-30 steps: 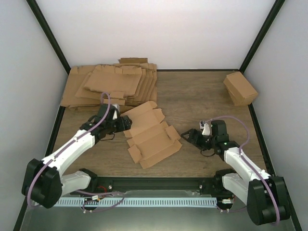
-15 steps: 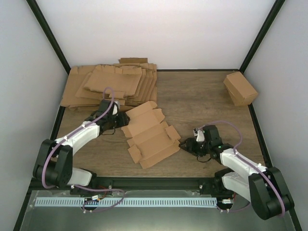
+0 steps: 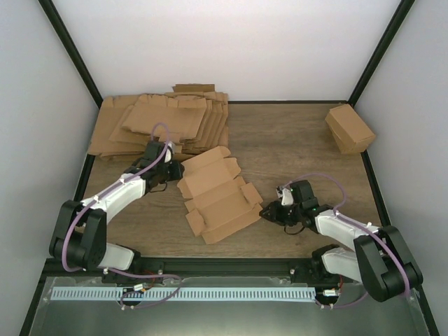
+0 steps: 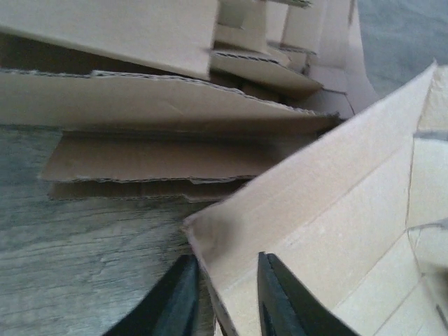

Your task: Fold the paper box

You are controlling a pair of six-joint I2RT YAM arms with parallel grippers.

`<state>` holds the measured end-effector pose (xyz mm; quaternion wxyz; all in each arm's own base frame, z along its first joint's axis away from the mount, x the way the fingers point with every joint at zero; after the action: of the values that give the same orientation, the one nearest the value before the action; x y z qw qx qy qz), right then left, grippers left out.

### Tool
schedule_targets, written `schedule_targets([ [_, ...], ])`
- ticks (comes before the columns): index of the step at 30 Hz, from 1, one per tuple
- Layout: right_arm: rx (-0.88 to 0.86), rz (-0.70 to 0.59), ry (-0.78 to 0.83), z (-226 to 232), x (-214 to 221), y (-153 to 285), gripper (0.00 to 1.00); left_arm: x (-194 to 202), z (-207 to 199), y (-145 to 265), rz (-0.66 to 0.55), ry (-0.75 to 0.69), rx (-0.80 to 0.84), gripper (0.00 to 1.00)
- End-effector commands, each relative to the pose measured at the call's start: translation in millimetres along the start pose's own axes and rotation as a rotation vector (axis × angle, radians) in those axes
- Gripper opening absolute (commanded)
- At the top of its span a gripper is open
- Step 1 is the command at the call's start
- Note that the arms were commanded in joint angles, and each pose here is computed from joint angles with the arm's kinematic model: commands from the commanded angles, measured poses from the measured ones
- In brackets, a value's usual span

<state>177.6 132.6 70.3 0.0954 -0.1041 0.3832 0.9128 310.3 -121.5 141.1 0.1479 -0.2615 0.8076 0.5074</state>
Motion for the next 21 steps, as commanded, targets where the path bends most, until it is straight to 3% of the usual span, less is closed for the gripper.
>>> schedule_targets([
  [1,-0.013,-0.043,0.073,13,-19,1,0.24,-10,3,1,-0.033,-0.025,-0.054,0.2],
  [5,-0.001,-0.058,0.092,15,-24,3,0.22,-7,7,3,-0.025,-0.023,-0.074,0.15],
  [8,-0.006,-0.068,0.107,18,-27,5,0.14,-3,9,5,-0.016,-0.023,-0.079,0.05],
  [12,0.013,-0.067,0.119,19,-31,5,0.02,0,8,12,-0.02,-0.01,-0.063,0.04],
  [21,0.071,-0.127,0.181,29,-49,18,0.03,10,-1,44,-0.063,0.073,0.047,0.04],
])
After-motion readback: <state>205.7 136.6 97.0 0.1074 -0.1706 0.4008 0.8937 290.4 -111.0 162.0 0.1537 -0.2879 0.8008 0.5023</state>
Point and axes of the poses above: each gripper's point midway between its finger pads, its own y axis back along the fingers, its own z axis along the line the jaws close on, x = y × z, the point moved 6 cm from there along y, back along the fingers, and after that the axes turned 5 degrees about y, right-handed, at the moved point
